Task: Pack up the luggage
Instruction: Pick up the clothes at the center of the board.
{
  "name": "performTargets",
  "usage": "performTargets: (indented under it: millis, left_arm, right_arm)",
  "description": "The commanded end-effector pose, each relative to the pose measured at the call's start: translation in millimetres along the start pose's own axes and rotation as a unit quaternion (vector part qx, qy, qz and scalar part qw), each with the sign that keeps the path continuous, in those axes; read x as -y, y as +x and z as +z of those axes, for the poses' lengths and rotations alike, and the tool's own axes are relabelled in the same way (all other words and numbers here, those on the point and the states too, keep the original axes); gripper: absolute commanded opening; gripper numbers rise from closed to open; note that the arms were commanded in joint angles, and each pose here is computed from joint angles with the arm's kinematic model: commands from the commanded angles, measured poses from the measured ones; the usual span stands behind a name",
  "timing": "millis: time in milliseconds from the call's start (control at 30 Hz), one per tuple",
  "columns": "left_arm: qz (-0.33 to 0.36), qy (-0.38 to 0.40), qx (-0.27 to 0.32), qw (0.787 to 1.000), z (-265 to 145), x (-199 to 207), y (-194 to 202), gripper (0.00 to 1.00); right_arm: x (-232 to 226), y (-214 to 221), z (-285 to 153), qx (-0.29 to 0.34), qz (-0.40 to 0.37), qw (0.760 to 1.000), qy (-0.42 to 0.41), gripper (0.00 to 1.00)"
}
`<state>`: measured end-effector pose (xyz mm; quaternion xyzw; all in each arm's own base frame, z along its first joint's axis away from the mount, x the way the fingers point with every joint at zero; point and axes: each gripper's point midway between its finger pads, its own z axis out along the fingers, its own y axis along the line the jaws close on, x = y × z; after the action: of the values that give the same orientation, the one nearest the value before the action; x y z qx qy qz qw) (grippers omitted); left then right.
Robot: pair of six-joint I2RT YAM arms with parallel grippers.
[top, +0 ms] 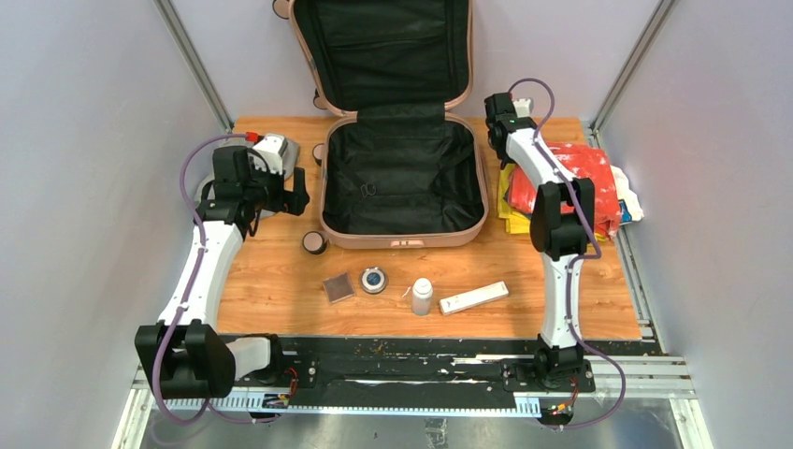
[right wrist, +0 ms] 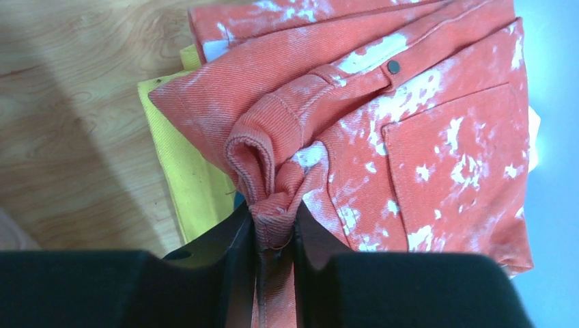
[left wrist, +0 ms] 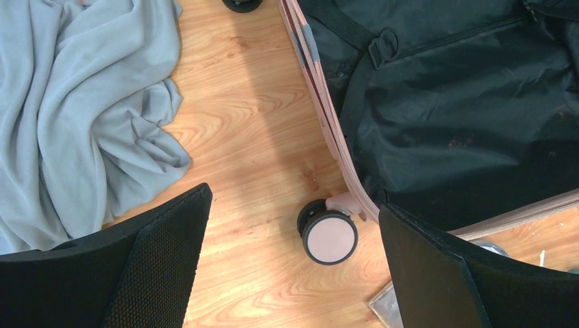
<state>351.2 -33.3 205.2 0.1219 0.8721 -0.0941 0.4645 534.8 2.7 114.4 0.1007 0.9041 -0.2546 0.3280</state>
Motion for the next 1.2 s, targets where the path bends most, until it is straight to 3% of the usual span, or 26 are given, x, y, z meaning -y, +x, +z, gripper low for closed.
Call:
performTargets:
  millis: [0,200,733,900,967,1067,1167]
  left_arm:
    - [0.014,0.002,0.013,1.0,-10,4,-7,1.0]
    - [0.015,0.0,0.013,1.0,-13,4,-6,1.0]
    - [0.02,0.002,-0.006,1.0,-14,5,5,1.0]
    - [0.026,0.005,-0.001,1.0,-19,7,4,1.0]
    - [0.028,0.005,-0.001,1.0,-20,7,4,1.0]
    - [0.032,0.006,0.0,0.999,-21,7,3,1.0]
    - [0.038,0.005,-0.004,0.999,-21,7,5,1.0]
  right_arm:
    - [26,-22,-32,0.02,0.051,0.997,-0.05,0.16]
    - [48,-23,-43,0.011,0.103,0.988,-0.117,0.0]
    - [75,-47,-125,0.051,0.159,0.953,-0.254,0.0]
    - [103,-46,-115,0.051,0.176,0.961,-0.208,0.0]
    - [107,-40,-103,0.037,0.173,0.967,-0.185,0.12]
    - [98,-26,-79,-0.001,0.158,0.973,-0.17,0.5]
    - [86,-18,-66,-0.03,0.145,0.973,-0.179,0.73]
